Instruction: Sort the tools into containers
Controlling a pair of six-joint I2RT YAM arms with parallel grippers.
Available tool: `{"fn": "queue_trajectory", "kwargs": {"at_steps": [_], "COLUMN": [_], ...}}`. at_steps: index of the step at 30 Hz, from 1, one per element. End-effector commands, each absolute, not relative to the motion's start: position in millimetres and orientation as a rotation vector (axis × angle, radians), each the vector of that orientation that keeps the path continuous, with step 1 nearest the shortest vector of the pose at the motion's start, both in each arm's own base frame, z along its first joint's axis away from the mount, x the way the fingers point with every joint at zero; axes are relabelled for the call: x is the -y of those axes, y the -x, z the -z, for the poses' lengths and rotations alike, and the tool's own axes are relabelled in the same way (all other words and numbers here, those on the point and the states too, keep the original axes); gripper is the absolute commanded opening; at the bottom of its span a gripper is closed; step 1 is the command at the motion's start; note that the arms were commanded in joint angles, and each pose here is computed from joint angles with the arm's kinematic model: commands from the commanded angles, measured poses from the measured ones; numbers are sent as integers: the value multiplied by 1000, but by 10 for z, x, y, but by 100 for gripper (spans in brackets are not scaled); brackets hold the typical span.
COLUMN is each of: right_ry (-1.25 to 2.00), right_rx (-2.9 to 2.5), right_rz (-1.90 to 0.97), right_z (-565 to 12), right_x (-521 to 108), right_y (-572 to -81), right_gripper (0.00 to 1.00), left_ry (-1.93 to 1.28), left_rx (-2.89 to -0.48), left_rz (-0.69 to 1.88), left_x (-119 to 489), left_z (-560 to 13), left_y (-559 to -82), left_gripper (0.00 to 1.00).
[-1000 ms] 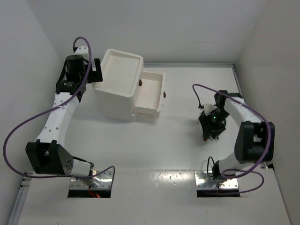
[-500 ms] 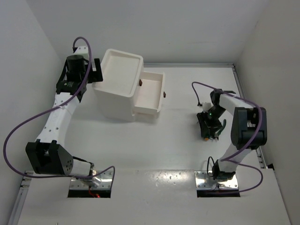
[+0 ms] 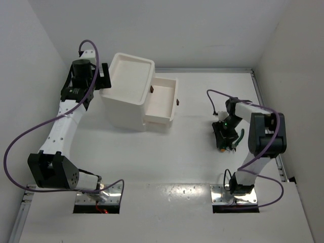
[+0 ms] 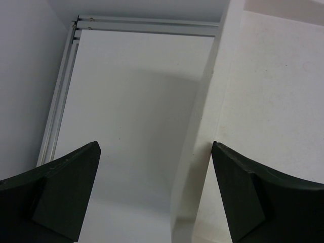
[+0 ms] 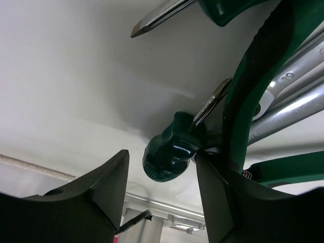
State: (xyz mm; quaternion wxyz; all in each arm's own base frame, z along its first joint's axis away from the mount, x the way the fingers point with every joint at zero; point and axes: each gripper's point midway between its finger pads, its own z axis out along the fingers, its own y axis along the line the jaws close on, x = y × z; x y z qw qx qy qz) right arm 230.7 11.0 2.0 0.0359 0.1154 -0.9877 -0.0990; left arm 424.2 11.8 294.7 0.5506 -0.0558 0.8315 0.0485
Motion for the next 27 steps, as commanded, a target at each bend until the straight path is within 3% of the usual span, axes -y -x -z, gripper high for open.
{"fn": "queue_trajectory", "kwargs": {"at_steps": [1, 3, 7, 11, 12, 16, 19, 23, 27], "right_ry": [-324, -324, -340, -341, -358, -462, -632, -692, -776], "right_rx": [3041, 3041, 3049, 3062, 3074, 3168, 3292, 3499, 3538], "right_rz": [259, 259, 257, 310, 327, 598, 953, 1170, 1363], "right_z": [74, 75, 94, 62, 15, -427, -1123, -1967, -2422], "right_x": [-85, -85, -106, -167, -183, -466, -833, -1103, -1455], "right_y": [-2316, -2316, -2301, -2318, -2385, -2657, -2968, -3442, -3771], "right_gripper": [54, 51, 33, 12, 2, 0, 0, 0, 0], "left_ry": [139, 140, 139, 139, 133, 121, 121, 130, 109], "left_rx": [-1911, -1902, -1911, -1913, -1914, -1915, -1903, -1888, -1862], "left_rz": [-163, -162, -163, -163, -154, -137, -135, -144, -91], "left_x": [-186, -186, -185, -184, -168, -136, -138, -159, -77], "left_z": [-3096, -3138, -3101, -3099, -3098, -3096, -3141, -3167, -3285], "left_y": [-4286, -4292, -4310, -4337, -4339, -4344, -4296, -4244, -4217], "left_gripper": [98, 98, 98, 98, 98, 99, 99, 100, 100]}}
